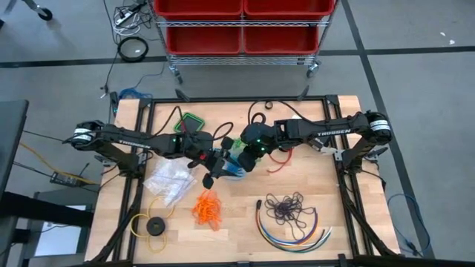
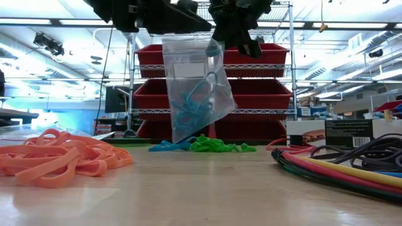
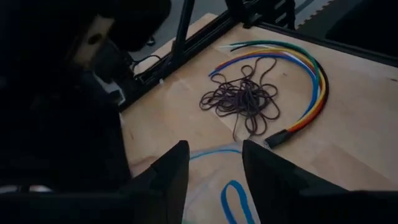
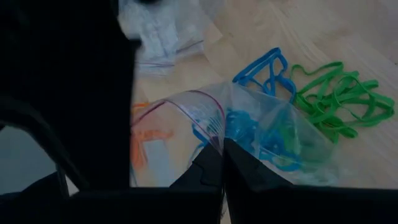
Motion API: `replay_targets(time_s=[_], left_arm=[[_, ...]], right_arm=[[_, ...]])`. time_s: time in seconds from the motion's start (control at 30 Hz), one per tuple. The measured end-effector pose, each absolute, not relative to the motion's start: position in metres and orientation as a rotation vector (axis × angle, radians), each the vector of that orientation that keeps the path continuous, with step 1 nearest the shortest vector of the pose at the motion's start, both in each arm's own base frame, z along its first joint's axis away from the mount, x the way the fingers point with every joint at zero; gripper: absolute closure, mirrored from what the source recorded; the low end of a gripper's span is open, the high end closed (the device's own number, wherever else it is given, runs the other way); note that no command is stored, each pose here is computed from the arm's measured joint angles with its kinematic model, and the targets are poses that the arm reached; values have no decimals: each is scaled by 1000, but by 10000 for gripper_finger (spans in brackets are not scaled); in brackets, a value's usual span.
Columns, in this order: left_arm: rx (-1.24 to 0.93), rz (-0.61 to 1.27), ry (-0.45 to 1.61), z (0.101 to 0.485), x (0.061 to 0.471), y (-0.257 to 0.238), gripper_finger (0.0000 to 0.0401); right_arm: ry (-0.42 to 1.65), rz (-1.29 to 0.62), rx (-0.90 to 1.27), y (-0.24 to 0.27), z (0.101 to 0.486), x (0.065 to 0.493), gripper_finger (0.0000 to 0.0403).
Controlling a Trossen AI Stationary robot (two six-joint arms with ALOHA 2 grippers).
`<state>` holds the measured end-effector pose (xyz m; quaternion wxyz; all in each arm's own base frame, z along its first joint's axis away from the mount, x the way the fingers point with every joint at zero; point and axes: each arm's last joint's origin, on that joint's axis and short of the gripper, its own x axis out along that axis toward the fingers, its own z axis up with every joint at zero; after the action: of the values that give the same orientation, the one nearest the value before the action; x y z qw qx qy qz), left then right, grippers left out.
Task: Sort rubber bands
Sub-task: Put the blue rubber band into the transparent zip bag
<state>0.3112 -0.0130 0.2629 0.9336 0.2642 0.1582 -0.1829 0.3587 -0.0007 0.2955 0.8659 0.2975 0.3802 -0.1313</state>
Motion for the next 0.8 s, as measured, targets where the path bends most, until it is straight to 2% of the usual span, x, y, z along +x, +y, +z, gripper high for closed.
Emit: replay_targets(time_s=[0.37, 0.57, 0.8], left_arm=[[480, -249, 605, 277, 260, -6, 243], [414, -220, 729, 222, 245, 4, 243], [295, 17, 618, 155, 222, 31, 243]], right_arm=[[814, -293, 649, -2, 294, 357, 403], [855, -335, 664, -8, 291, 353, 403], [925, -405, 684, -21, 287, 345, 403]])
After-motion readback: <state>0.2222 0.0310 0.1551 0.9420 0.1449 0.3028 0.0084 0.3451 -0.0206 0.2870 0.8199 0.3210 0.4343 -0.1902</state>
